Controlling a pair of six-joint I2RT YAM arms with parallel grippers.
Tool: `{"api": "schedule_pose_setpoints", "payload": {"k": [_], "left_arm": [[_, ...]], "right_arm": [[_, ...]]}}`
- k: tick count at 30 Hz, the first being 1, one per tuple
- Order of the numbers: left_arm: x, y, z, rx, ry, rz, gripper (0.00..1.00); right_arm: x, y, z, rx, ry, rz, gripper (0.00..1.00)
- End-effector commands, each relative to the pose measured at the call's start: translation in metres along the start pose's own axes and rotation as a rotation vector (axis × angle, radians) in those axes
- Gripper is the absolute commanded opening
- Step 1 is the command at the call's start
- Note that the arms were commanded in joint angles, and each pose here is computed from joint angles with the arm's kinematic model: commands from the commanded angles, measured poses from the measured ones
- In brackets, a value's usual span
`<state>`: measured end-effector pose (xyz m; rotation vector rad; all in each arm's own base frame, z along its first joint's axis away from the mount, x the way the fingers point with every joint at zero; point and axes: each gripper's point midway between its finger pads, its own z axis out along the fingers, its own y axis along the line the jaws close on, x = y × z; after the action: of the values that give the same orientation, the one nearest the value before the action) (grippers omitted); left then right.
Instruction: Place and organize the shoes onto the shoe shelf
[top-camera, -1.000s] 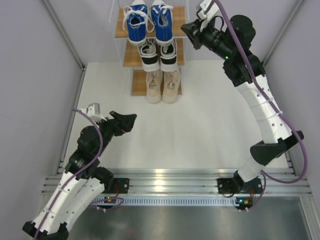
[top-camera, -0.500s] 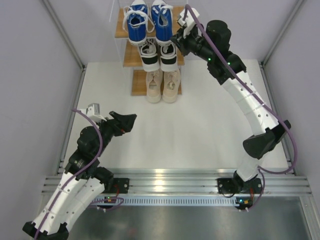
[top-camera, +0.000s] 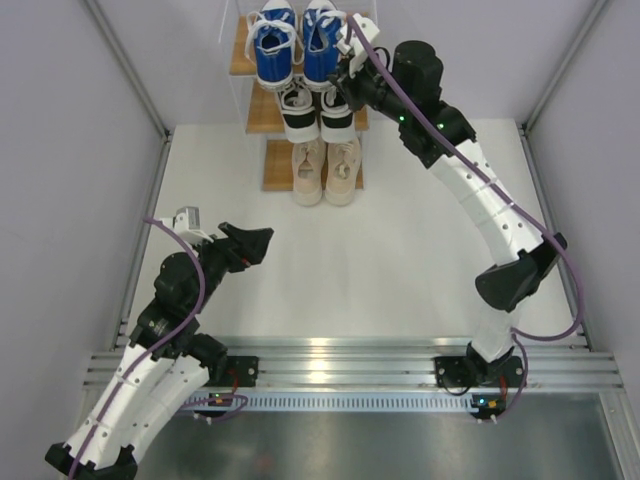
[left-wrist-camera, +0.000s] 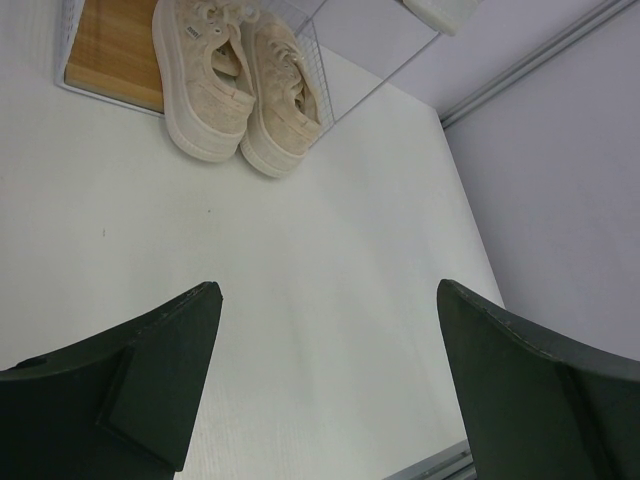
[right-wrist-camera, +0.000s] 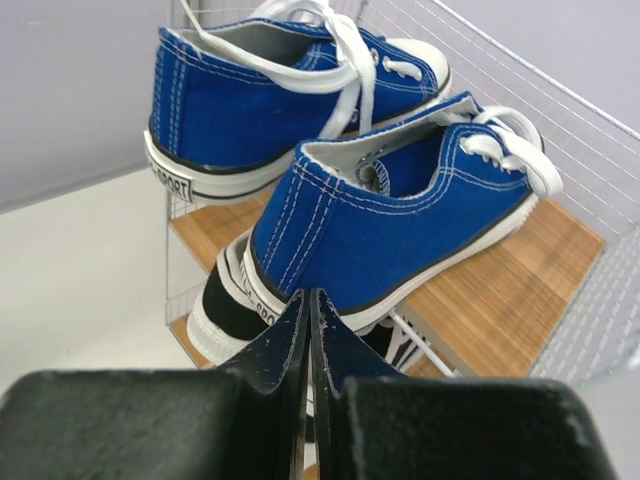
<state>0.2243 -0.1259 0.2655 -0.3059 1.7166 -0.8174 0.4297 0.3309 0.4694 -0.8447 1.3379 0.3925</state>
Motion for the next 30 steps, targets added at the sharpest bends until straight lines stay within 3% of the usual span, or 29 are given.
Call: {"api": "schedule_pose_setpoints", "payload": {"k": [1,9,15,16,19,23,24,25,27,29,30], "left_arm": [[-0.005,-0.002,0.002,0.007,-0.022,-0.006,0.94],[-0.004,-0.001,0.002,0.006,-0.023,-0.007,0.94],[-0.007,-0.002,0.000,0.004,-0.029,0.002,0.94],[-0.008,-0.001,0.000,-0.001,-0.032,0.008,0.94],[-0.011,0.001,-0.001,-0.017,-0.042,0.028,0.94],[-0.018,0.005,0.001,-0.056,-0.054,0.075,0.94],[-0.018,0.008,0.002,-0.073,-0.046,0.091,0.94],[-0.025,0.007,0.002,-0.083,-0.054,0.125,0.94],[-0.023,0.020,0.005,-0.160,-0.018,0.192,0.94],[-0.029,0.023,0.009,-0.209,0.002,0.233,0.94],[-0.030,0.032,0.009,-0.264,0.014,0.272,0.94]], "right_arm": [[-0.018,0.008,0.010,-0.006,-0.051,-0.013,0.00],[-0.020,0.012,0.017,-0.001,-0.059,-0.015,0.00],[-0.035,0.005,-0.011,0.012,-0.069,-0.040,0.01],[-0.057,0.000,-0.031,0.025,-0.115,-0.057,0.05],[-0.065,0.001,-0.067,0.009,-0.120,-0.107,0.21],[-0.056,-0.008,-0.112,0.036,-0.082,-0.087,0.58],[-0.032,-0.007,-0.115,0.029,-0.032,-0.052,0.79],[-0.033,-0.011,-0.134,0.038,-0.038,-0.004,0.86],[0.005,-0.031,-0.160,0.064,0.027,0.084,0.99],[0.061,-0.060,-0.185,0.167,0.134,0.200,1.00],[0.067,-0.062,-0.204,0.204,0.146,0.222,0.99]]}}
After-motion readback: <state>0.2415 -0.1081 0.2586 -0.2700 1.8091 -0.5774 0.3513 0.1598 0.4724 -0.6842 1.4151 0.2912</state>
